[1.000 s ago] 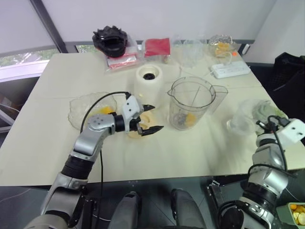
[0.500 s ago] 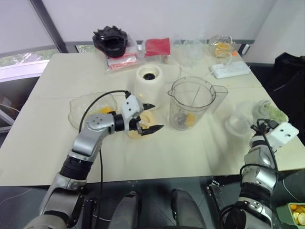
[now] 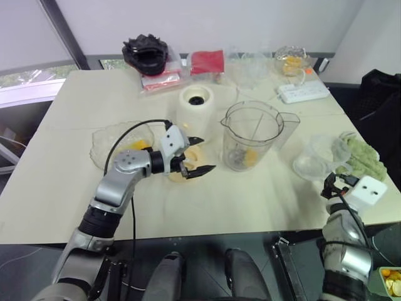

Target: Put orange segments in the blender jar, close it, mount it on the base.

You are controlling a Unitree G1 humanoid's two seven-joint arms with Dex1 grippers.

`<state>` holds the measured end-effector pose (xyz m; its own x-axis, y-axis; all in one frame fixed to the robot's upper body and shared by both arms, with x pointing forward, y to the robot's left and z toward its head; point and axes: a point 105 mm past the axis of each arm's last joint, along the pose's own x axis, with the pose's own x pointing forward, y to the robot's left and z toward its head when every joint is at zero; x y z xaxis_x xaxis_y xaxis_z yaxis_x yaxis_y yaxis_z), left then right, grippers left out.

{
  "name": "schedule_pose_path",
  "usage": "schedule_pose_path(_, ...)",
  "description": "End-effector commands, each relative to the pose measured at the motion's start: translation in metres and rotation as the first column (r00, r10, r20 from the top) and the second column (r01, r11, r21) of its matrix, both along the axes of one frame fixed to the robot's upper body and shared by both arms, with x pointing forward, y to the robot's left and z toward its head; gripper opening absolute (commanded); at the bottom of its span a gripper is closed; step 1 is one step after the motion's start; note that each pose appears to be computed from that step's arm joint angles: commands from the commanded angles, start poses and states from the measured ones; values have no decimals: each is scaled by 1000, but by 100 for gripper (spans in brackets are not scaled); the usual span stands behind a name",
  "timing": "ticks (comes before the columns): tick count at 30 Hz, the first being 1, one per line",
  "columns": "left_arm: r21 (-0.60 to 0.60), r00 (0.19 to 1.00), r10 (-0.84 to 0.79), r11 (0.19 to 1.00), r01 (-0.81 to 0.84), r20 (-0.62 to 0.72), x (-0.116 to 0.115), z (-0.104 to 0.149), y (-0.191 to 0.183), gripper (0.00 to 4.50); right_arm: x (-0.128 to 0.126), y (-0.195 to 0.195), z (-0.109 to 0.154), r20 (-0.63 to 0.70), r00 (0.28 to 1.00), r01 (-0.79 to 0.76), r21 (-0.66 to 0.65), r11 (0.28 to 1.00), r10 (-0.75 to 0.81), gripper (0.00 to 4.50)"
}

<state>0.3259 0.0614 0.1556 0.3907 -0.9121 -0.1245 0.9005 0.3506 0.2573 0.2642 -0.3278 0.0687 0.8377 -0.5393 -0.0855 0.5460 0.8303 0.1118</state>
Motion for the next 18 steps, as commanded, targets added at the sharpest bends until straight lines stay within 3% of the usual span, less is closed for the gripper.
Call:
schedule_pose_path(1, 17, 999, -11, 1000, 10, 40, 3, 8, 4, 450, -18, 16, 31, 20, 995, -100, -90, 991, 102, 346)
schedule_pose_path(5, 91, 1000, -8, 996, 6, 25, 17, 5, 18, 450, -39, 44, 55, -70, 953, -304, -180, 936, 296, 346)
schedule_pose_path(8, 150, 1000, -20, 989, 17, 15, 29, 6, 26, 450, -52, 53, 73, -172, 915, -399, -270, 876, 364, 346)
schedule_pose_path(12, 260, 997, -71, 963, 70, -5, 44, 5, 35, 450, -61, 73, 94, -239, 857, -512, -294, 807, 457, 346)
schedule_pose_path(18, 399, 988, -146, 905, 149, -38, 65, 3, 42, 450, -60, 115, 118, -228, 703, -708, -315, 632, 674, 346)
